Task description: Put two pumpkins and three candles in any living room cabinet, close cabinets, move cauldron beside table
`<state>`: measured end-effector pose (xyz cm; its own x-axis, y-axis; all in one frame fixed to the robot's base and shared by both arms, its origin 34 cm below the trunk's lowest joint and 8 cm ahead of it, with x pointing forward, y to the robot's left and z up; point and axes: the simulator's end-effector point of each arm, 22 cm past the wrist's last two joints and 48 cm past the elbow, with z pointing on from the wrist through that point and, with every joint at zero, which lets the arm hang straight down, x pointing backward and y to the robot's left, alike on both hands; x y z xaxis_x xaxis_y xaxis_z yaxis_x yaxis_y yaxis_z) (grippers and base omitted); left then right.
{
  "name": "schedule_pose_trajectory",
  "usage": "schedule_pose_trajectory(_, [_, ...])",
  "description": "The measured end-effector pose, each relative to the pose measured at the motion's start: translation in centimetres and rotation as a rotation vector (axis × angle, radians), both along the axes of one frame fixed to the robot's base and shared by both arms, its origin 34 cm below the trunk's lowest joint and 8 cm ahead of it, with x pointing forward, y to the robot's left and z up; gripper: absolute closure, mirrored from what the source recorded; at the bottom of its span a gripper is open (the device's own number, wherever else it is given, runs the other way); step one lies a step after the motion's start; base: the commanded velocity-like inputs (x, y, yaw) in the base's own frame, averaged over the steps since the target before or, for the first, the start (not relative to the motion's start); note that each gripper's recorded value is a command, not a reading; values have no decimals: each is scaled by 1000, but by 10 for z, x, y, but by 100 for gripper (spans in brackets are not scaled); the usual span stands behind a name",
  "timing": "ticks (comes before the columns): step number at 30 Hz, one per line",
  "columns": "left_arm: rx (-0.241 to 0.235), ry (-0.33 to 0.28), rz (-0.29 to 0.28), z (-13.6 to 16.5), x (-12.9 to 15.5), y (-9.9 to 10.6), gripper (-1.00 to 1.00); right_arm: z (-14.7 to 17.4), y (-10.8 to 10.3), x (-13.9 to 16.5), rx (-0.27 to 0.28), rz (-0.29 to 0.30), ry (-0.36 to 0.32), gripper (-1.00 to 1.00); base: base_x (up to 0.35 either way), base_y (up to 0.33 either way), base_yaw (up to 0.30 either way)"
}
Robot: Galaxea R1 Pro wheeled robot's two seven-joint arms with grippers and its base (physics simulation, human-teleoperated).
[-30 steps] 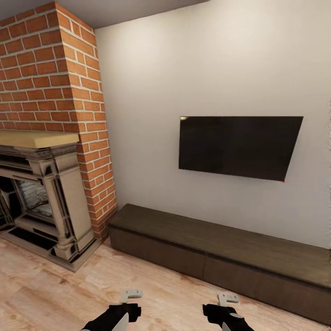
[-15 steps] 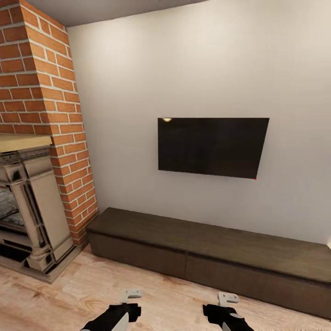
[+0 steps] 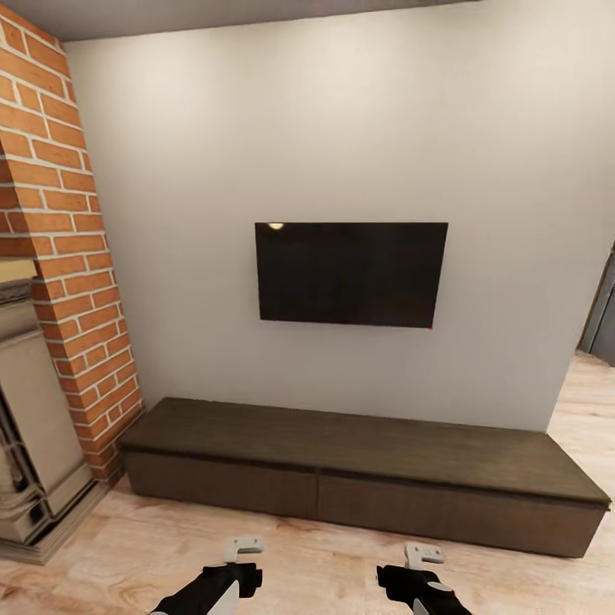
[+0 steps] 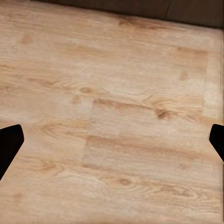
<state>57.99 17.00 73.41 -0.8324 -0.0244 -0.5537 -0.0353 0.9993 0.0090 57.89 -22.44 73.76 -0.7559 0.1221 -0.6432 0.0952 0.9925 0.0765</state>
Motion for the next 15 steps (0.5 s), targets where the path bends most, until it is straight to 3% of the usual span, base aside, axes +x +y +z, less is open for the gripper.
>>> schedule_pose_trajectory(6, [0,-3,0,2,1,0,-100,2,0,1,0,0,-3,-100,0,-19,-278])
schedule_pose_trajectory(15, [1,-5,-1,2,1,0,-100,2,-1,1,0,-2,-3,-100,0,-225,-290])
